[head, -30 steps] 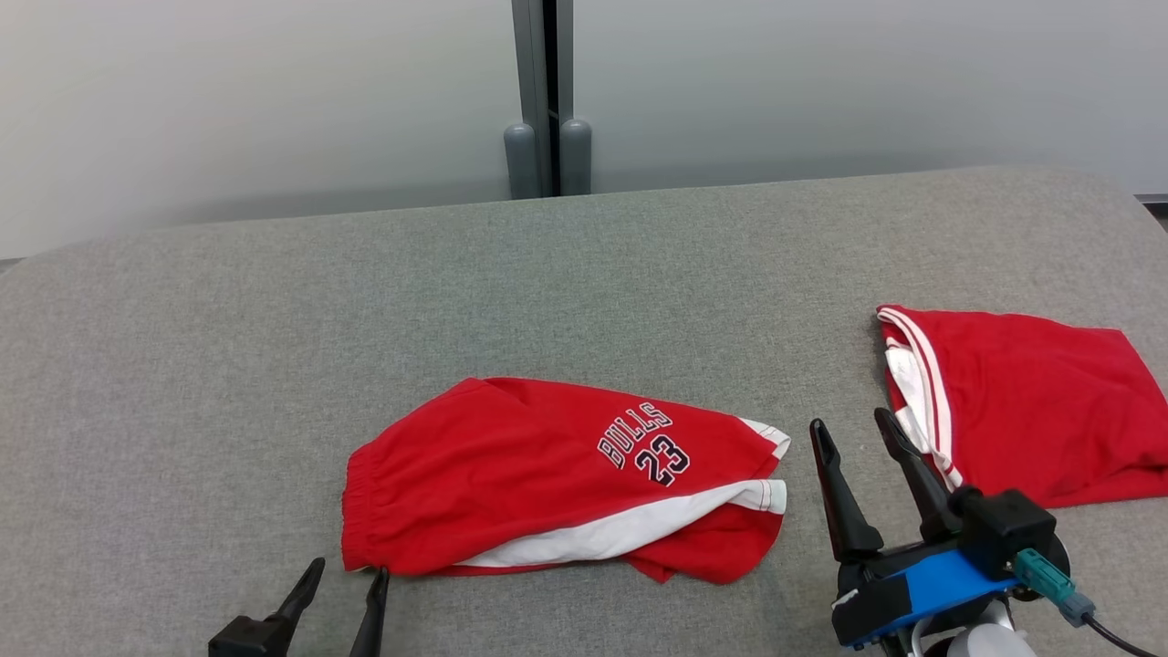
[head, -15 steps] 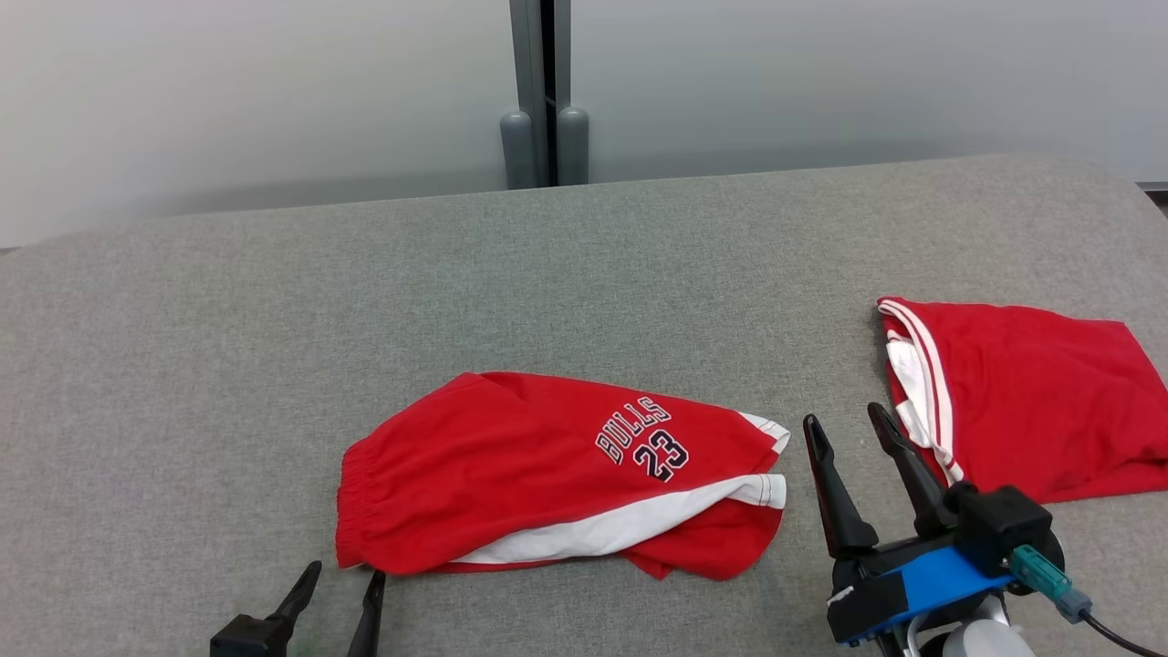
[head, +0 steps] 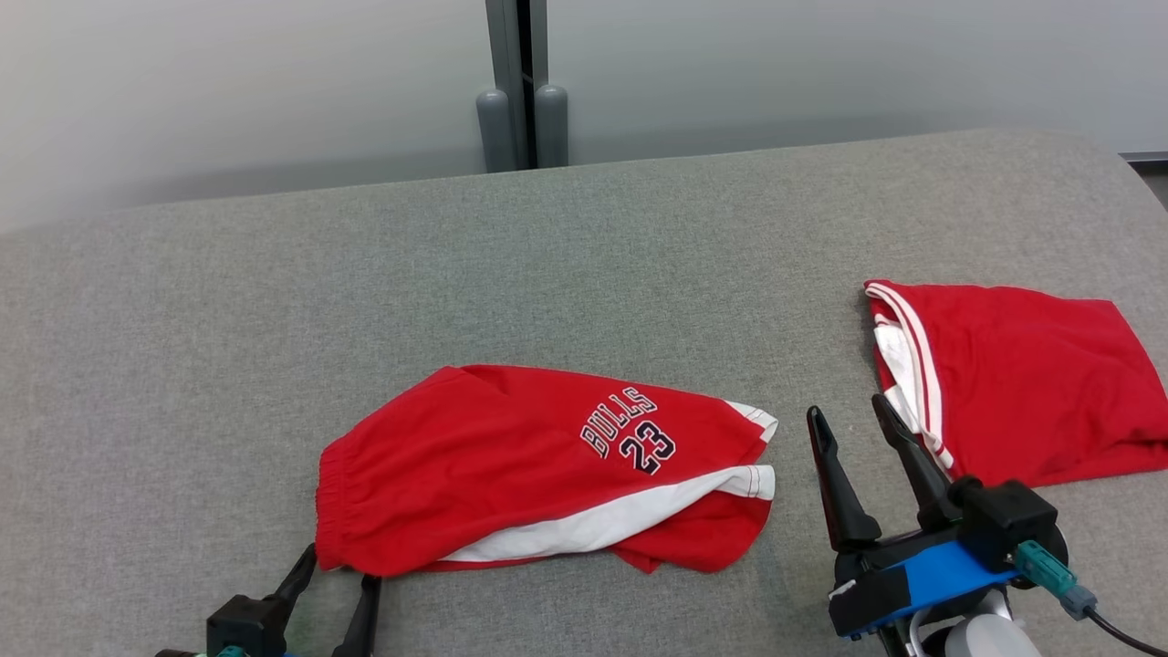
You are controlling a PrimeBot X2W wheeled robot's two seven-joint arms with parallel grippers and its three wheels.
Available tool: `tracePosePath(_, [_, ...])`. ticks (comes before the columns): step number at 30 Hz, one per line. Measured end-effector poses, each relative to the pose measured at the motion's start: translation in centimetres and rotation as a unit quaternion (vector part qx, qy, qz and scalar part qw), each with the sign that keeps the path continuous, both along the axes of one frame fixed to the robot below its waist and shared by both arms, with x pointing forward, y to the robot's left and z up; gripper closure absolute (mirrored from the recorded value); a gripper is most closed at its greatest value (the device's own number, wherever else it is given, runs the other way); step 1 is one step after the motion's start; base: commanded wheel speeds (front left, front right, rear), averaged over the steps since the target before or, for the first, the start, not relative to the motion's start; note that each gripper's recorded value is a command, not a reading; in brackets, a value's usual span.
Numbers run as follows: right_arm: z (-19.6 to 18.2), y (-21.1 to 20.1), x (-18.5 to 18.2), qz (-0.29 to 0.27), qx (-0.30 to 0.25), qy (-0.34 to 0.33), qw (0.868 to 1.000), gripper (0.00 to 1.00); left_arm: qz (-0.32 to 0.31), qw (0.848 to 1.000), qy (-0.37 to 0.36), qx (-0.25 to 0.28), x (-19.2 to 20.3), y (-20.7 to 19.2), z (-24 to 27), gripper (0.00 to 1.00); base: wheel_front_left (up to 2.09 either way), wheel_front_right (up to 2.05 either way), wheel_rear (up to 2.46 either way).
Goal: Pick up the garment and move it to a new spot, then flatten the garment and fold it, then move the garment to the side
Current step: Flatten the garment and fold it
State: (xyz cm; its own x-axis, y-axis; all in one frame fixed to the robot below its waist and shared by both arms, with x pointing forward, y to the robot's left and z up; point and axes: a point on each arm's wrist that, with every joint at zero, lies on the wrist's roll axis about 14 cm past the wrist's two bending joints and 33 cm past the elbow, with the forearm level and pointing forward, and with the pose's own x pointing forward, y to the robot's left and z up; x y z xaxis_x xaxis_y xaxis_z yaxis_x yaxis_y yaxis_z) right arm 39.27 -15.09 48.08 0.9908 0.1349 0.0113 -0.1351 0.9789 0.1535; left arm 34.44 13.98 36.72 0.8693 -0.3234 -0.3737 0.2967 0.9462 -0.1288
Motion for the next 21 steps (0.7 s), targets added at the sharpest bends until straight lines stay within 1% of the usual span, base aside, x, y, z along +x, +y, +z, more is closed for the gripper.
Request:
tracePosePath(1, [-0.1, 0.0, 0.0, 0.000, 0.000, 0.001, 1.000, 0.00, -0.002, 1.000, 0.002, 0.001, 0.0, -0.1, -0.1, 0.00, 0.00, 0.00, 0.00])
tracePosePath(2, [-0.2, -0.1, 0.0, -0.001, -0.001, 0.002, 1.000, 0.00, -0.004, 1.000, 0.005, 0.001, -0.1, -0.2, -0.3, 0.47, 0.00, 0.00, 0.00])
tracePosePath(3, [-0.3, -0.1, 0.0, -0.001, -0.002, 0.004, 1.000, 0.00, -0.005, 1.000, 0.006, 0.000, -0.1, -0.2, -0.3, 0.68, 0.00, 0.00, 0.00])
tracePosePath(4, [-0.4, -0.2, 0.0, -0.002, -0.002, 0.006, 1.000, 0.00, -0.006, 1.000, 0.006, 0.001, 0.0, -0.2, -0.3, 1.00, 0.00, 0.00, 0.00])
tracePosePath(9, [-2.5, 0.3, -0.7, 0.003, 0.009, 0.040, 0.999, 0.00, -0.007, 1.000, -0.001, -0.004, 0.4, -0.3, 0.1, 1.00, 0.00, 0.00, 0.00])
tracePosePath(11, [-3.6, 1.2, -1.3, 0.012, 0.027, 0.061, 0.998, 0.00, -0.007, 1.000, -0.005, -0.005, 0.5, -0.4, 0.4, 1.00, 0.00, 0.00, 0.00])
tracePosePath(17, [-5.2, 4.2, -2.3, 0.045, 0.077, 0.097, 0.991, 0.00, -0.006, 1.000, -0.011, -0.008, 0.4, -0.4, 0.8, 1.00, 0.00, 0.00, 0.00])
tracePosePath(21, [-5.7, 4.4, -2.3, 0.048, 0.081, 0.106, 0.990, 0.00, -0.005, 1.000, -0.013, -0.009, 0.4, -0.4, 0.9, 1.00, 0.00, 0.00, 0.00])
